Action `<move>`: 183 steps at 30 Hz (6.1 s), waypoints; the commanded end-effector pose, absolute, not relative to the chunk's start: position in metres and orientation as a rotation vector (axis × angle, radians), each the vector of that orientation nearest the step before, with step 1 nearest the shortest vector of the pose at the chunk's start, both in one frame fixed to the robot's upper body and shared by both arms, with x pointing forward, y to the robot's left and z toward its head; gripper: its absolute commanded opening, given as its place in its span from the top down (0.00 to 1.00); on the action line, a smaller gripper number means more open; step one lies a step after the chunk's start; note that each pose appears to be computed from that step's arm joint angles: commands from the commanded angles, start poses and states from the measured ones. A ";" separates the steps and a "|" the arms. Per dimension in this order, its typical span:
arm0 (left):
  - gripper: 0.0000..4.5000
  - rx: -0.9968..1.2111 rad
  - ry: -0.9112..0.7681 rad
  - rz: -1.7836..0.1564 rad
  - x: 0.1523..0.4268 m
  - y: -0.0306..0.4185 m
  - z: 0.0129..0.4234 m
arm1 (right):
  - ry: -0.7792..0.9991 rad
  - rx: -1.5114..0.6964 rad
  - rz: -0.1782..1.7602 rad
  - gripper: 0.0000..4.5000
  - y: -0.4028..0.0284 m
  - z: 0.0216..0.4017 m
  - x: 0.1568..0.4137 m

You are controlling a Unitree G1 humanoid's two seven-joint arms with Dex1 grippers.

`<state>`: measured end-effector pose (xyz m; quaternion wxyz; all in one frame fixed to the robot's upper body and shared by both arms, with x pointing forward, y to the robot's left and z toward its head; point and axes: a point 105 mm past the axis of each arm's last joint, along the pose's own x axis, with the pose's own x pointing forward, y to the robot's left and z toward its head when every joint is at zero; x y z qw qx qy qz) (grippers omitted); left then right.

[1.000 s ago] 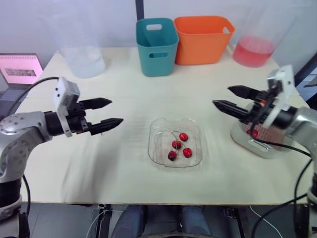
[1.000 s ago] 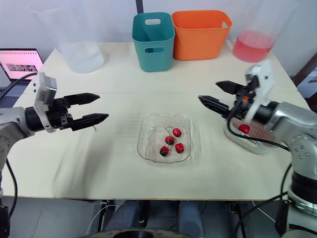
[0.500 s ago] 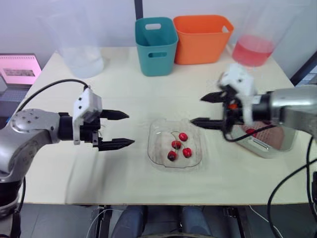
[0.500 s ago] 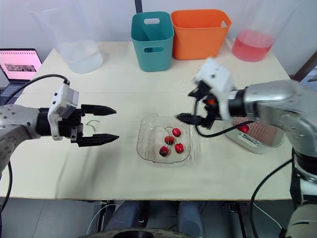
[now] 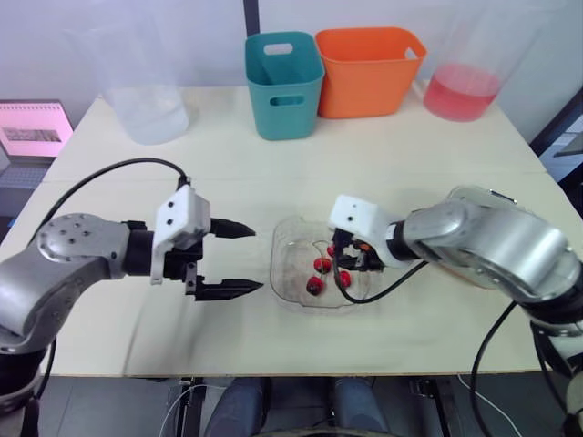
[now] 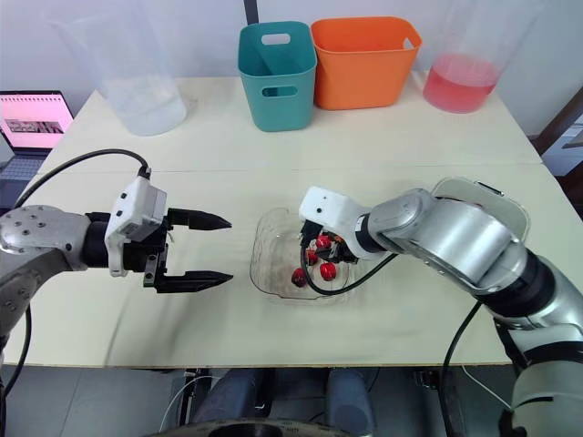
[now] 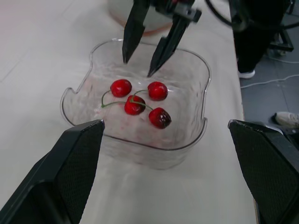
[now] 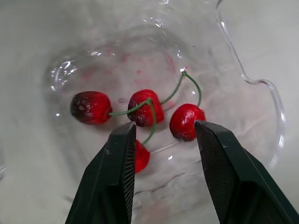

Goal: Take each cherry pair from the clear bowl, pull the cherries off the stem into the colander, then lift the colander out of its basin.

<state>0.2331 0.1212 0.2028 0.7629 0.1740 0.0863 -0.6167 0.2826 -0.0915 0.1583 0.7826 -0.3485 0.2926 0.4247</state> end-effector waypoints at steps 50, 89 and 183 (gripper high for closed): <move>0.00 0.368 0.053 -1.320 0.243 0.102 0.209 | 0.474 -1.121 0.992 0.80 -0.064 0.171 0.295; 0.00 0.379 0.048 -1.291 0.244 0.102 0.202 | 0.616 -1.333 1.087 0.87 -0.061 0.128 0.314; 1.00 0.177 -0.142 -1.600 0.306 0.076 0.309 | 0.091 -0.055 1.226 0.02 -0.078 0.297 0.280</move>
